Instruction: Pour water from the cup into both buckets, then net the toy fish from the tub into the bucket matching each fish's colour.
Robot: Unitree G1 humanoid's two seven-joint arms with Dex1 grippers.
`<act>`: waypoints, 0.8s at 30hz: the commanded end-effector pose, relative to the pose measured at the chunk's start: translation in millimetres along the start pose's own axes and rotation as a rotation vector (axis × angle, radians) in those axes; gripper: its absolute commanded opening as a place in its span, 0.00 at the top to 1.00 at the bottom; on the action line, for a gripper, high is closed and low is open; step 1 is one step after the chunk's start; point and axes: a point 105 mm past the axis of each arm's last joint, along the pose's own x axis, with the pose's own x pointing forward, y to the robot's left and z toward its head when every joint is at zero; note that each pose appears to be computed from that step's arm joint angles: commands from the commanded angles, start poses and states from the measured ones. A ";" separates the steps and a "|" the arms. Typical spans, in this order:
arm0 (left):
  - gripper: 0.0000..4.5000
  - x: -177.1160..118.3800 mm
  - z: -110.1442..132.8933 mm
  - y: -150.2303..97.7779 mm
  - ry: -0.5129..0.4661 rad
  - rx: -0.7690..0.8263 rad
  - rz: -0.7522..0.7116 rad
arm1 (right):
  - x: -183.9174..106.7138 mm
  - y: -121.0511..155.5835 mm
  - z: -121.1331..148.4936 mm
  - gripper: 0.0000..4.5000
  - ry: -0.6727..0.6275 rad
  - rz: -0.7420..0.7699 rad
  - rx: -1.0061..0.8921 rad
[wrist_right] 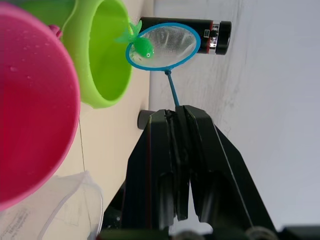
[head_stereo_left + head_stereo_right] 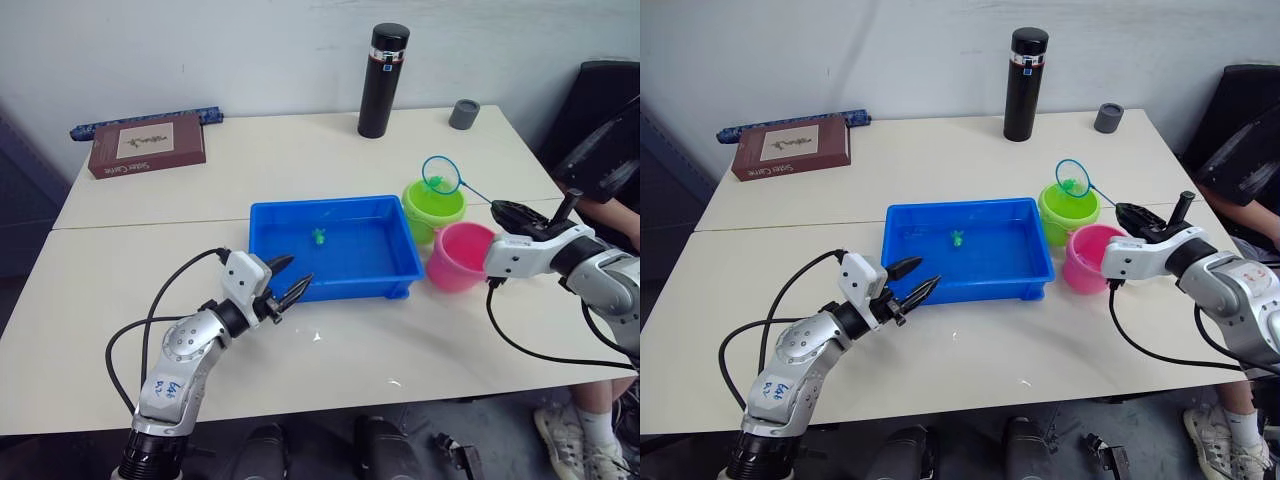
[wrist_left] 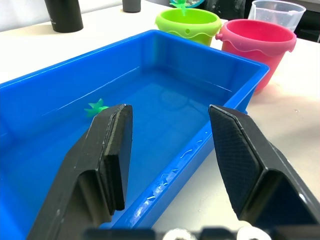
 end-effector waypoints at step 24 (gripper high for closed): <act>0.41 0.0 11.8 -6.7 -0.043 0.023 -0.016 | -5.4 -18.6 -7.6 1.00 0.042 -0.048 -0.206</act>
